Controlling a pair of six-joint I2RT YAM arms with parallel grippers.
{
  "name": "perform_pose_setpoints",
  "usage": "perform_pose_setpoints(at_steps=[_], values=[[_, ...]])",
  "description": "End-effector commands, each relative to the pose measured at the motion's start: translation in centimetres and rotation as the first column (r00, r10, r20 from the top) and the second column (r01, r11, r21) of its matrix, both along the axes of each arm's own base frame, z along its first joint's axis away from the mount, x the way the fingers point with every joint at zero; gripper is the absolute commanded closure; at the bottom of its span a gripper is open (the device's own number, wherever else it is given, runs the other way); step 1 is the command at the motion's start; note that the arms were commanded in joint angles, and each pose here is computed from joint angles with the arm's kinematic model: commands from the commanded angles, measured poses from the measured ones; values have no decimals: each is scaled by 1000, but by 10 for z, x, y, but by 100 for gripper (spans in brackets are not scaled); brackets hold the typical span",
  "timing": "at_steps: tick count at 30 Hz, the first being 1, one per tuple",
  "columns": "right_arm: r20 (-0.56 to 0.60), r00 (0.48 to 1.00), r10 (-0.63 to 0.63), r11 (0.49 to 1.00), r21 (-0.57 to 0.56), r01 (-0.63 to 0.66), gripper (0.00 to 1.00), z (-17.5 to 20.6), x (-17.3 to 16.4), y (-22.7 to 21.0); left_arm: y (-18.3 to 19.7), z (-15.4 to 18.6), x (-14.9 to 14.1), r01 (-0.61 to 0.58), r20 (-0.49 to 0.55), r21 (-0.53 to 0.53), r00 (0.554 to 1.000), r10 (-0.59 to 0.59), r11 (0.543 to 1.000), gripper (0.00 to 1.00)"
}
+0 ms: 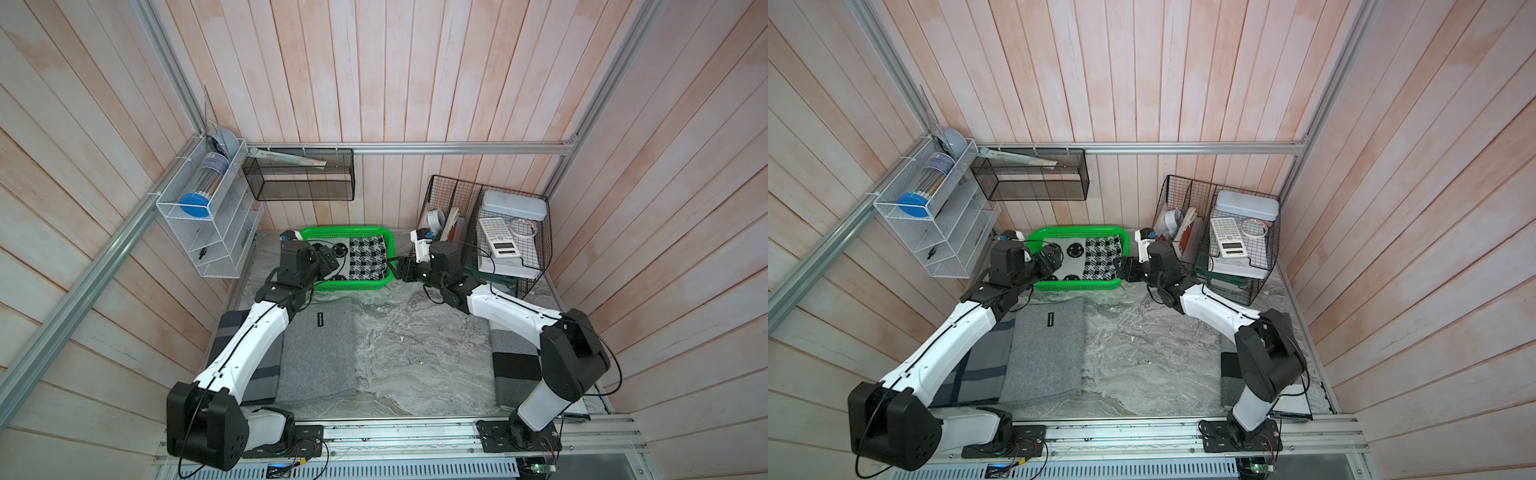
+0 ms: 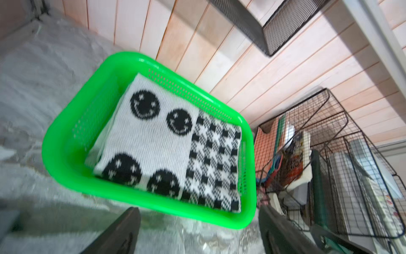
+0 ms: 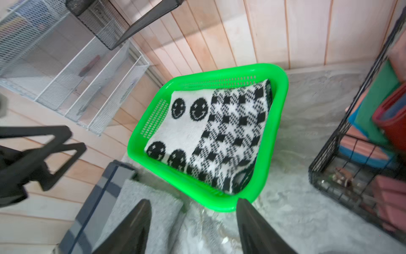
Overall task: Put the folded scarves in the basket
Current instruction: Adjust the scarf at the center of the board.
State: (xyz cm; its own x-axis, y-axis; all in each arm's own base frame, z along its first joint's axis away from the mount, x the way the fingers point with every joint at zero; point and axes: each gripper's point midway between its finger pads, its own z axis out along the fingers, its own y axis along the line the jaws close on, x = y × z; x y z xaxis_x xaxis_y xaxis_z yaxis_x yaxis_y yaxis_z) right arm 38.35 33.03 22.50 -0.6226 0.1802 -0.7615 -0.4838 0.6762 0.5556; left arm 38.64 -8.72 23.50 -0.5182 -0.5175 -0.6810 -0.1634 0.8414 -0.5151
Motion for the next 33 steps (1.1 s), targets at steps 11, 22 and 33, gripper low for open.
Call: perform_pose_setpoints(at_steps=[11, 22, 33], values=[[-199, 975, 100, 993, 85, -85, 25, -59, -101, 59, 24, -66, -121, -161, -177, -72, 973, 147, 984, 13], [-342, 939, 30, 1000, 12, -28, 17, -119, -101, 81, 27, -96, -135, -196, -220, -83, 960, 174, 977, 13], [-373, 927, 43, 998, -35, -61, 17, -148, -104, 97, 37, -106, -143, -237, -186, -94, 958, 216, 967, 13]])
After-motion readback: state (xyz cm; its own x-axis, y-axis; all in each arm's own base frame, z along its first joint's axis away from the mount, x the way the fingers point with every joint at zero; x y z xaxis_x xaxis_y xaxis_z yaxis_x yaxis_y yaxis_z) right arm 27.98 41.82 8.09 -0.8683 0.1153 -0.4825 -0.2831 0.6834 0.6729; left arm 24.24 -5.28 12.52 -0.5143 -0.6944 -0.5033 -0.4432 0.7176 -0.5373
